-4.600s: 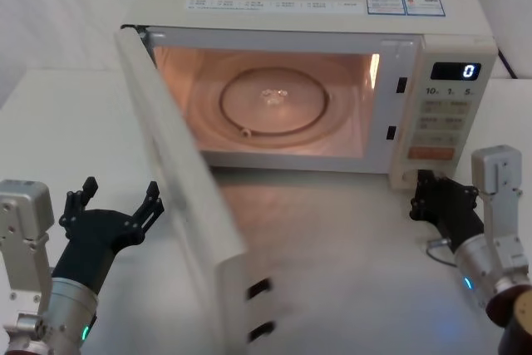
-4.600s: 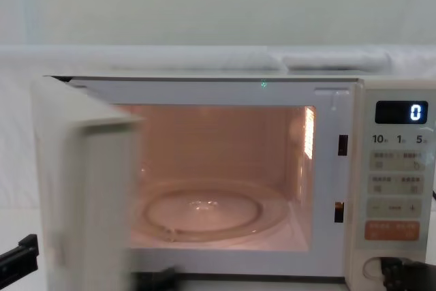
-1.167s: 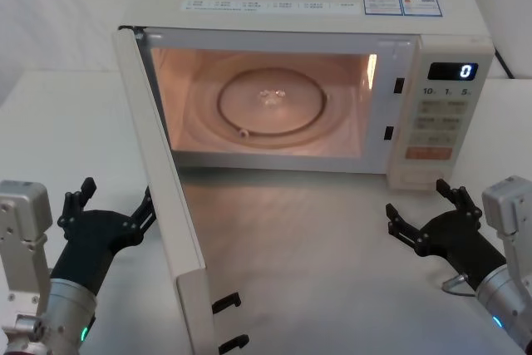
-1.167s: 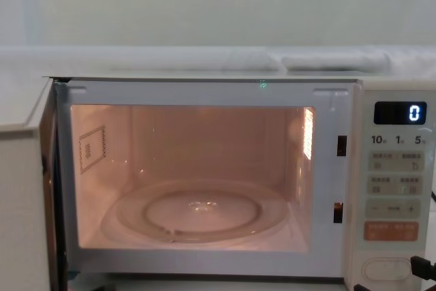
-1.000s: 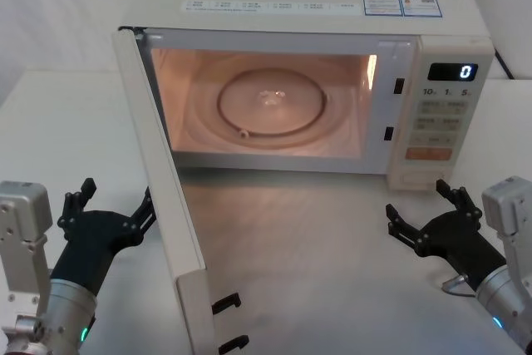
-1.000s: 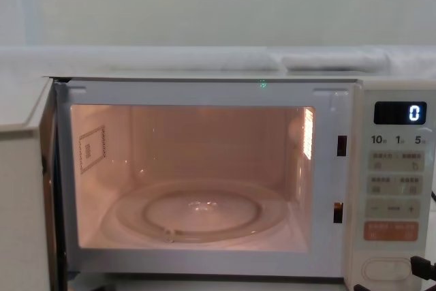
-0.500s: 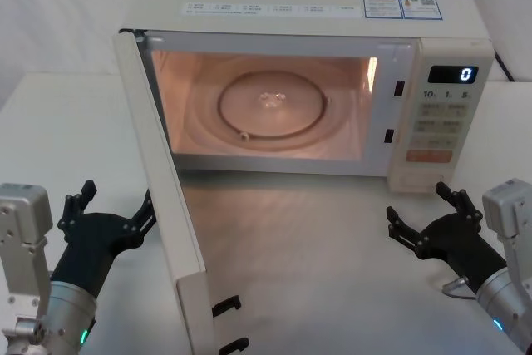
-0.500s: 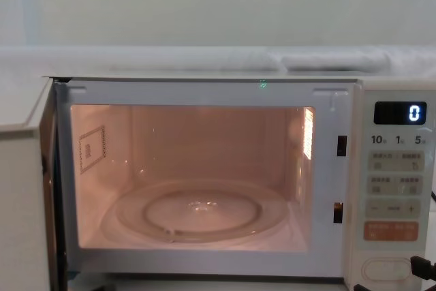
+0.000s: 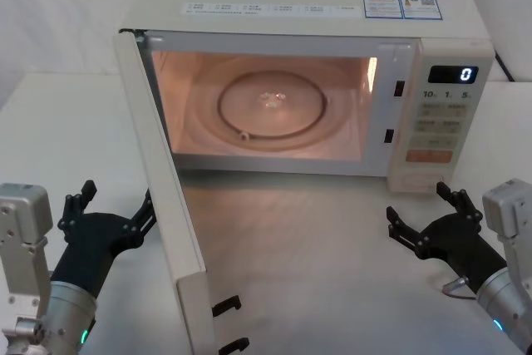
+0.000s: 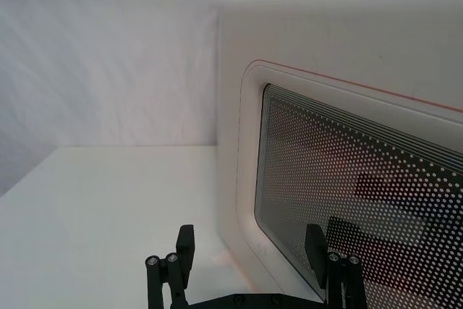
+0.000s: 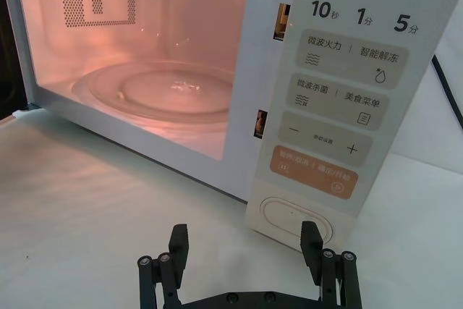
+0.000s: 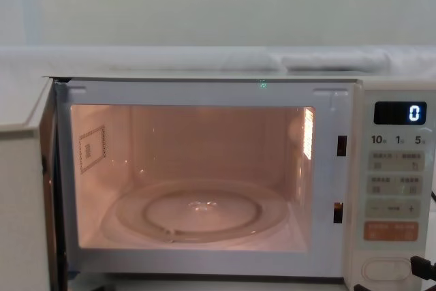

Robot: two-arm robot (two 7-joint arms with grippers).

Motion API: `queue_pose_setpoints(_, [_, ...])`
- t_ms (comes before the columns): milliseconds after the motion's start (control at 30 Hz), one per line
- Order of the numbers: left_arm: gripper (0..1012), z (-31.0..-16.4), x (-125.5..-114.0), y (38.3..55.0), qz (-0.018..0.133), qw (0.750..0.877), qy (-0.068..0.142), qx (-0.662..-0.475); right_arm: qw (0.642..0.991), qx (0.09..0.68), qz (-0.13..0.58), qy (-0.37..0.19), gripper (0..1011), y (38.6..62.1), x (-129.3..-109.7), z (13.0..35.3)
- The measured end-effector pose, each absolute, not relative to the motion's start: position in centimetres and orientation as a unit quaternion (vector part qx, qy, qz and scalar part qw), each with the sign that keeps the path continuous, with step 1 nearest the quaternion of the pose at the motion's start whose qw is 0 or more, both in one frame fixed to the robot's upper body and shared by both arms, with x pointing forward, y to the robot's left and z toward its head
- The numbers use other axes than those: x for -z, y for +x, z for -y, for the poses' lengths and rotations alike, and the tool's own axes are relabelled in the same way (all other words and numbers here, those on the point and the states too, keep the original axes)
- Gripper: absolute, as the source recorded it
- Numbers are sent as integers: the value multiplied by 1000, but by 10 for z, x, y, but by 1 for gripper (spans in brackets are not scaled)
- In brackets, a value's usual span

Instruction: Press the button to open the microwave door with one hand; close the microwave door with the other hand.

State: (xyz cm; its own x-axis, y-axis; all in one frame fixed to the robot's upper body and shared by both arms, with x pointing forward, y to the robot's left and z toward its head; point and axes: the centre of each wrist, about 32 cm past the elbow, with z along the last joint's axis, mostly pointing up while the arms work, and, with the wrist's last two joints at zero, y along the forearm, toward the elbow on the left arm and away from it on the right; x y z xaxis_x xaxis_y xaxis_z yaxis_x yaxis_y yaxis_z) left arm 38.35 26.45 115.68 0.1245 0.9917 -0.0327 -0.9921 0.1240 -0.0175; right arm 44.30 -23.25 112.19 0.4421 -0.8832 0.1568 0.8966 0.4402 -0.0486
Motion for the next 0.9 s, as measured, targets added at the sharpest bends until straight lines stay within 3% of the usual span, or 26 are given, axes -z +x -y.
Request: queue_pose_setpoints(900, [1001,-265,-1157,384,-6,750,-17,-662,847,525,54,-62,1002,443,-1122,233])
